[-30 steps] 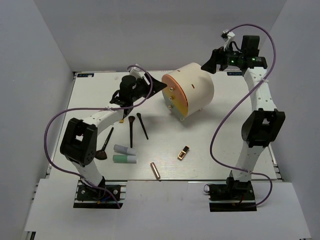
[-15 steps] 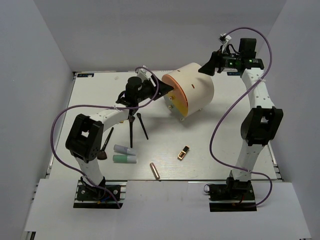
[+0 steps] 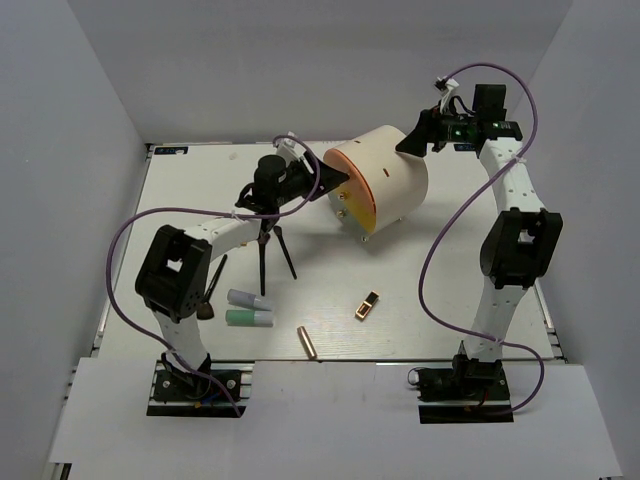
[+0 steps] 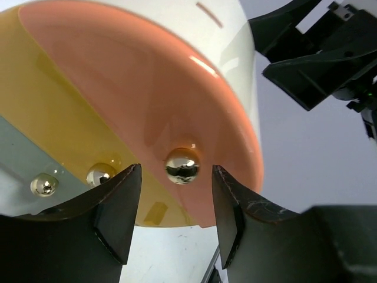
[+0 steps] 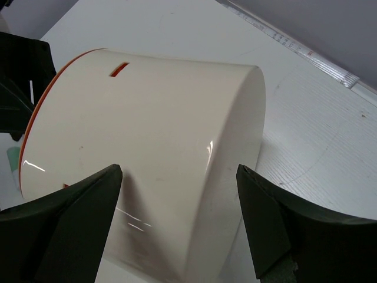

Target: Organize the makeup

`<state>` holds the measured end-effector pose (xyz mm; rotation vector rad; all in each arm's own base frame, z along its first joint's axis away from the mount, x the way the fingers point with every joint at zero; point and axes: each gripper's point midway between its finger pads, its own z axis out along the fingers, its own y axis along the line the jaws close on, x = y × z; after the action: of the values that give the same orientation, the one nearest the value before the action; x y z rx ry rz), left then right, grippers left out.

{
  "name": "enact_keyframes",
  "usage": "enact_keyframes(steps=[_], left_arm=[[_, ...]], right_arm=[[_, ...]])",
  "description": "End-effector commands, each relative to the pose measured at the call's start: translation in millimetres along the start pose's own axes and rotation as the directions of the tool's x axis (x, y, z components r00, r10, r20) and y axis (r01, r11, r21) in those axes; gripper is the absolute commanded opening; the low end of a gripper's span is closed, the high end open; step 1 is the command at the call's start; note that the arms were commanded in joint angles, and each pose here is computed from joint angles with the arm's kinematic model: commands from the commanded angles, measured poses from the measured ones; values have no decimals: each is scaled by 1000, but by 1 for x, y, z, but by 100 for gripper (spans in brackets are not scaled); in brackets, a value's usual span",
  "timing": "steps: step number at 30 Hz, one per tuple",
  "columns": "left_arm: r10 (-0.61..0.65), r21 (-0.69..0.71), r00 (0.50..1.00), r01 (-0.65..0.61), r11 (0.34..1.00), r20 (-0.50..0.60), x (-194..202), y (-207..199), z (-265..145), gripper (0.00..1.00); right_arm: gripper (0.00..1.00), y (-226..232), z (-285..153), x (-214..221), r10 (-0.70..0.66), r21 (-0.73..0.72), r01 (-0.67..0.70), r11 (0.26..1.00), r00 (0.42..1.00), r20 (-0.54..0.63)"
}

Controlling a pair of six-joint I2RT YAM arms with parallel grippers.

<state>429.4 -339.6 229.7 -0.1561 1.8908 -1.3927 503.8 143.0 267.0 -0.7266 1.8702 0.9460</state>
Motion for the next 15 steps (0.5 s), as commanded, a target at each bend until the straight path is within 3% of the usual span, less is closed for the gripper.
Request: enact_keyframes(steps=[1, 15], left_arm=[[9, 40, 1000, -8, 999, -6, 0, -13, 4, 61], [15, 38, 1000, -15, 999, 9, 1, -9, 11, 59]], right_arm=[[84, -6, 3, 4, -2, -5, 2, 1000, 1000, 2], [82, 2, 9, 29, 74, -72, -76, 994, 997, -35]])
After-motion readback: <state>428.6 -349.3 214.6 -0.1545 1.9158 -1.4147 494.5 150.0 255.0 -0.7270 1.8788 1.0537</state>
